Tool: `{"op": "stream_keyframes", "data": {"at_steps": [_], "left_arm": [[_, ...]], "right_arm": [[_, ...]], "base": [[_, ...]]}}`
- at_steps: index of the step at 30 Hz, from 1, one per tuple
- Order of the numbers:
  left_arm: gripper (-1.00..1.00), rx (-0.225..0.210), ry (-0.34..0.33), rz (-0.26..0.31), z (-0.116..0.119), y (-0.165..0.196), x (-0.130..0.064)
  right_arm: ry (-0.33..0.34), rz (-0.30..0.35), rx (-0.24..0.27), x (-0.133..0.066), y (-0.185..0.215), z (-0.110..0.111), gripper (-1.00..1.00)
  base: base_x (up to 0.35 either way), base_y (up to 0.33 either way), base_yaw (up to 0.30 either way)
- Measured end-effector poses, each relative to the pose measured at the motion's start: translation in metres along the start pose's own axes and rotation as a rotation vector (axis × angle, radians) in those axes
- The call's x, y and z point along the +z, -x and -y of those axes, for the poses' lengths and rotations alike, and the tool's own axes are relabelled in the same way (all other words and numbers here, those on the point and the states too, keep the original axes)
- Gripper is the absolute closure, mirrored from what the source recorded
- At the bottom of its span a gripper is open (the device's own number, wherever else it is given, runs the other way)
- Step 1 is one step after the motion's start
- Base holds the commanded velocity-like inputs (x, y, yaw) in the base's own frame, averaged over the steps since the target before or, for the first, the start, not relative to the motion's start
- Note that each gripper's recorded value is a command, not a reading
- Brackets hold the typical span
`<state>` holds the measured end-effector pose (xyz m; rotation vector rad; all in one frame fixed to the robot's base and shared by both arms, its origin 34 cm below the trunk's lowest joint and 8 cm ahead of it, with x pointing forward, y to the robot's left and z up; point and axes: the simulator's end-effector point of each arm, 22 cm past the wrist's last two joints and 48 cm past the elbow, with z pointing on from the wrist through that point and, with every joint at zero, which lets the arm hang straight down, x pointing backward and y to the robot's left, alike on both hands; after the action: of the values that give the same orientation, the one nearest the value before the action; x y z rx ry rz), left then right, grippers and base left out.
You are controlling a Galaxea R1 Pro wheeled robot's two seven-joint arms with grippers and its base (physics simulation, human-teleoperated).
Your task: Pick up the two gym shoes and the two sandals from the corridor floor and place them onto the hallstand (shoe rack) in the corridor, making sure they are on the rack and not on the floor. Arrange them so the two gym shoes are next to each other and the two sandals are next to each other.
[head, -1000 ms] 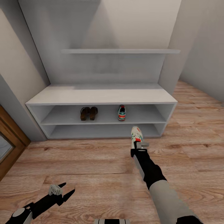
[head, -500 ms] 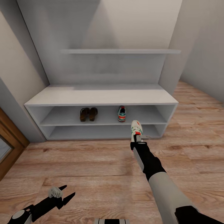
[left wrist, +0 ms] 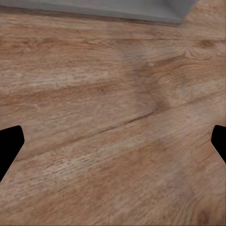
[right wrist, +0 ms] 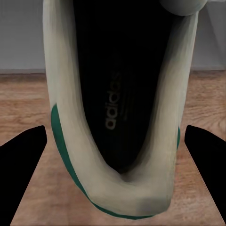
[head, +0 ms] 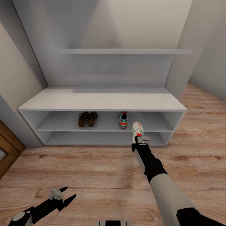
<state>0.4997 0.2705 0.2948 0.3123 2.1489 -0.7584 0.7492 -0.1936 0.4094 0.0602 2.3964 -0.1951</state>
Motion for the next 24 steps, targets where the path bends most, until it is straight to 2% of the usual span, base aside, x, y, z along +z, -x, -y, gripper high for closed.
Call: {"op": "stream_keyframes", "data": {"at_steps": [7, 14, 24], "left_arm": [[-1.0, 0.001, 0.0, 0.0, -0.001, 0.0, 0.0], [-1.0, 0.0, -0.003, 0.0, 0.0, 0.0, 0.0], [-1.0, -0.002, -0.003, -0.002, 0.001, -0.001, 0.0]], "right_arm": [[-0.001, -0.006, -0.003, 0.001, -0.003, 0.0, 1.0], [-0.001, -0.08, -0.026, 0.01, -0.037, -0.003, 1.0], [0.0, -0.081, -0.028, 0.01, -0.037, -0.004, 1.0]], "base": [[0.018, -0.014, 0.006], [0.025, -0.001, 0.0], [0.209, -0.114, 0.0]]}}
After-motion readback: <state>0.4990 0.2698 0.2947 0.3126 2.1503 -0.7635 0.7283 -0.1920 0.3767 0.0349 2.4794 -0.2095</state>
